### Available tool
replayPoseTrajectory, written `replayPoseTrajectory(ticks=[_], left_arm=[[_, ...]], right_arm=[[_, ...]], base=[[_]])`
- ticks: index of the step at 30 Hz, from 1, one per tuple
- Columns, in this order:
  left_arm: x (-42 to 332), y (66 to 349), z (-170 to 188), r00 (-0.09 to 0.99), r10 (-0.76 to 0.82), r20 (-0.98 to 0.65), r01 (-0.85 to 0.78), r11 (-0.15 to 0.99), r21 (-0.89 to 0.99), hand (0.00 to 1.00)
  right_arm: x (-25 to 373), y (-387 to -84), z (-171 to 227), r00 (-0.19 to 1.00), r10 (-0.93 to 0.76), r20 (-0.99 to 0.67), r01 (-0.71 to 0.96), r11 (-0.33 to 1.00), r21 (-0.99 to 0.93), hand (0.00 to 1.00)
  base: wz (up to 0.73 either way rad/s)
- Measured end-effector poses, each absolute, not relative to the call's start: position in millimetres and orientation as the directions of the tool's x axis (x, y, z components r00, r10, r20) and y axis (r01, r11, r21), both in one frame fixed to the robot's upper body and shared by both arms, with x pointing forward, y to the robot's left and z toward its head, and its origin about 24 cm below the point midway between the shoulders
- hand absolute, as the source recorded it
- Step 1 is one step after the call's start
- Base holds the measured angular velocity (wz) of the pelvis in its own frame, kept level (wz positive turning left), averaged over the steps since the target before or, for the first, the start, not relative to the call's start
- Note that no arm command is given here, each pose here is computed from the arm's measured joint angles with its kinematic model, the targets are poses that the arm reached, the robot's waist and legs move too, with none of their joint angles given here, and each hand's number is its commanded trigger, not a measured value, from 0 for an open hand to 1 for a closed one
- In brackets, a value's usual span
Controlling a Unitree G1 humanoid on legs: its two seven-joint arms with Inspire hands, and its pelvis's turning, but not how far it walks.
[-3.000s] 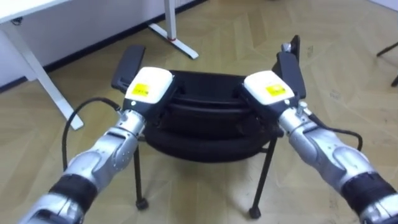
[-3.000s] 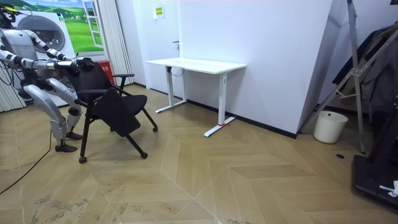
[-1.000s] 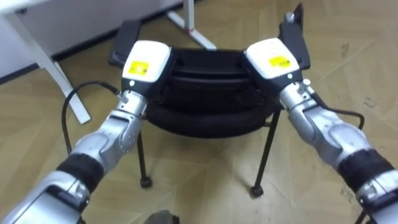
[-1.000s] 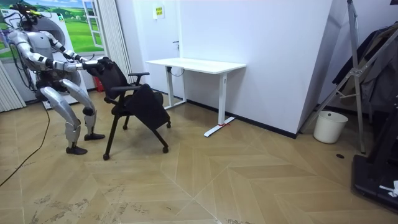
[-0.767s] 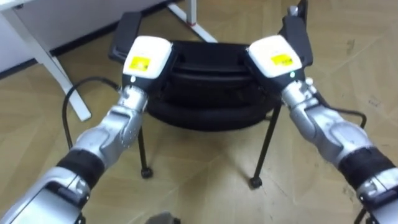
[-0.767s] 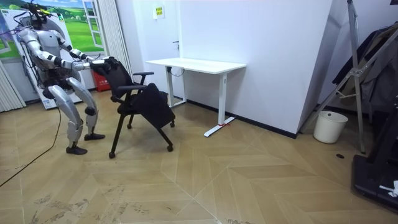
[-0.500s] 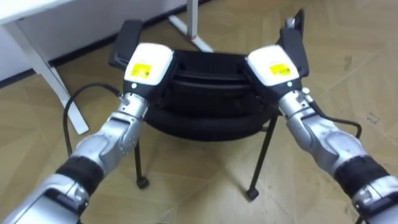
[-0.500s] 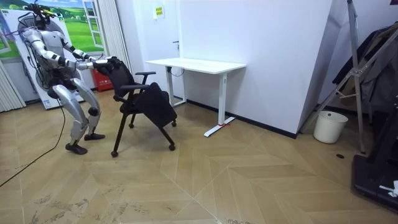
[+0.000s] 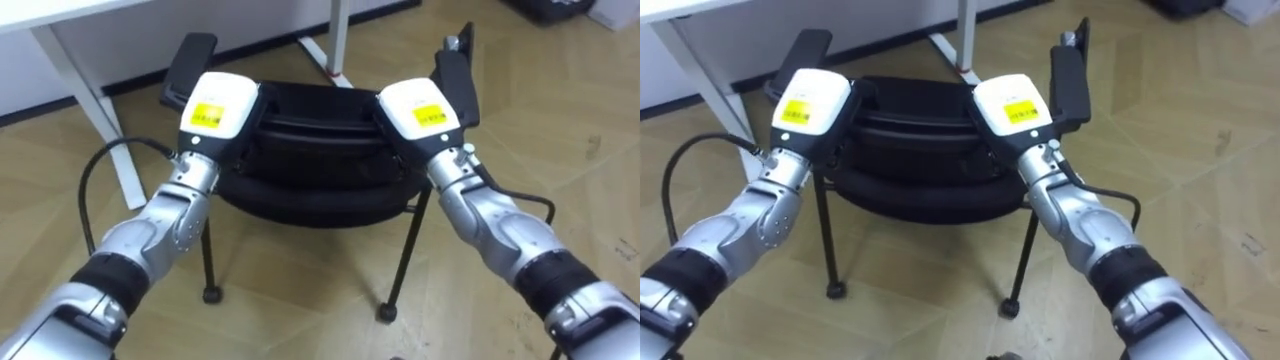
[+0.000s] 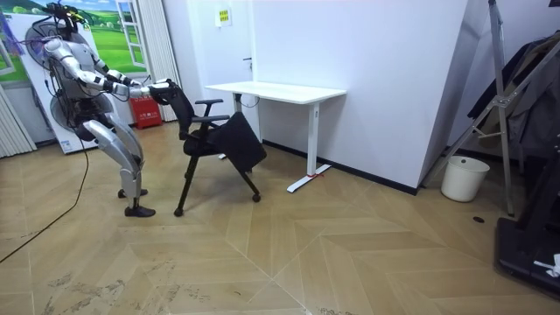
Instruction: Push chair
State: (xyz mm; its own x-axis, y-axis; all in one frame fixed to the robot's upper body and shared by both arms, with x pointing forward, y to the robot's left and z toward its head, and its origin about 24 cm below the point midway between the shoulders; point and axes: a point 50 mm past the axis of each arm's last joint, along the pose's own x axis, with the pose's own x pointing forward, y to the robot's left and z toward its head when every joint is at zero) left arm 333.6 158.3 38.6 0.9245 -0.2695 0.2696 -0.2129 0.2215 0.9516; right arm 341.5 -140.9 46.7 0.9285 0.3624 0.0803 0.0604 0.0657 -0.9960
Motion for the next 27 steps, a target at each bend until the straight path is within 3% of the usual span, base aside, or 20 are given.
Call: replayPoseTrajectory(ticks=[27], left_arm=[[322,149,33,0.924,-0.254,0.286,-0.228,0.232,0.945,1.0]], right_arm=[[337,-148,43,0.924,0.381,0.043,0.018,0.067,-0.998,1.0]], base=[[0.09]])
